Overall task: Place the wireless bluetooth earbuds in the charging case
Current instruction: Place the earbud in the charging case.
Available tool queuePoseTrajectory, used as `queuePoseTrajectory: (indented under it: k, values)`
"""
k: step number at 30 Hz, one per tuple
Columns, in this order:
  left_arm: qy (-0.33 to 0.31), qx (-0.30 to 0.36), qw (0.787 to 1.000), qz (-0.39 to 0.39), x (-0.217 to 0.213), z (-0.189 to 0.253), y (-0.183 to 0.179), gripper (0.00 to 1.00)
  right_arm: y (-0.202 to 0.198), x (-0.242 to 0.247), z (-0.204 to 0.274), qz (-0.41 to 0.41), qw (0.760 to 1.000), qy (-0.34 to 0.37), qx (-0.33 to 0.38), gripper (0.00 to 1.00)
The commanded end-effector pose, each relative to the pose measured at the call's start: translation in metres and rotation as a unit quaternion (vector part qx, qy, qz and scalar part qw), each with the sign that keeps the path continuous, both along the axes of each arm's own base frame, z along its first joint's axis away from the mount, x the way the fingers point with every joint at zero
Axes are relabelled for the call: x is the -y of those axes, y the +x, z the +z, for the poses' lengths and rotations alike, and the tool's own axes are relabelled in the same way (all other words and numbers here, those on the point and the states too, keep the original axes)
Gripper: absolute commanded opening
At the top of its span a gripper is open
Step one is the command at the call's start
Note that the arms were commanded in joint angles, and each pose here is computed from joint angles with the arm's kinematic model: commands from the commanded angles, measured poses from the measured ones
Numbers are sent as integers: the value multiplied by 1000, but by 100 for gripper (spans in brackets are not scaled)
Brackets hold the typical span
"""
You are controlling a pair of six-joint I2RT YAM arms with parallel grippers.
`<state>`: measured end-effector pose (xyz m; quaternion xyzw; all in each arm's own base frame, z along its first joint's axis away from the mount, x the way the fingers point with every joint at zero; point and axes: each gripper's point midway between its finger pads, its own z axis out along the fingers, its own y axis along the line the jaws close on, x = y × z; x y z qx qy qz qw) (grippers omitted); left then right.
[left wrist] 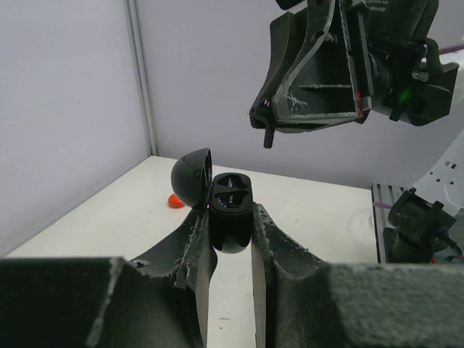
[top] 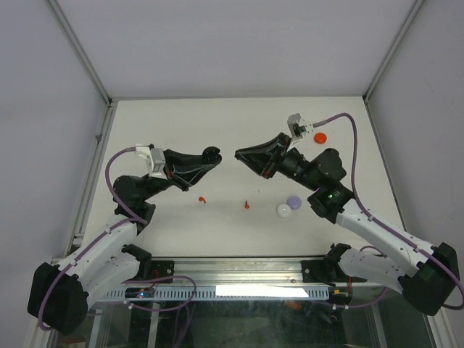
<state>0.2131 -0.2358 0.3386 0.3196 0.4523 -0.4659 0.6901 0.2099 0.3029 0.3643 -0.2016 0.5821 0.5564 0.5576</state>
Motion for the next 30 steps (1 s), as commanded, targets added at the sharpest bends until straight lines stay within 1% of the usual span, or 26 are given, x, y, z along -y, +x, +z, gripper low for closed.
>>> queuePoseTrajectory:
  k: [1,3,6,8,13,18,23,30]
  values:
    - [-10,58,998,-19,-1,16,-13,0,-28,3,52,47,993,76,71,10]
    - [-10,60,998,-31,0,15,-17,0,-37,-3,54,67,991,85,76,10]
    - [3,66,997,-42,3,11,-19,0,-39,-10,55,75,990,95,73,10]
    - [10,67,997,-43,3,8,-19,0,-41,-15,54,89,989,100,67,10]
    - [6,74,996,-44,2,8,-22,0,-49,-31,52,114,986,100,62,10]
    - [4,79,995,-63,3,6,-30,0,-47,-40,45,114,987,98,54,10]
    - [6,86,994,-62,2,5,-33,0,-45,-45,40,109,988,95,53,10]
    - [3,87,994,-61,0,6,-37,0,-35,-41,26,74,992,92,41,10]
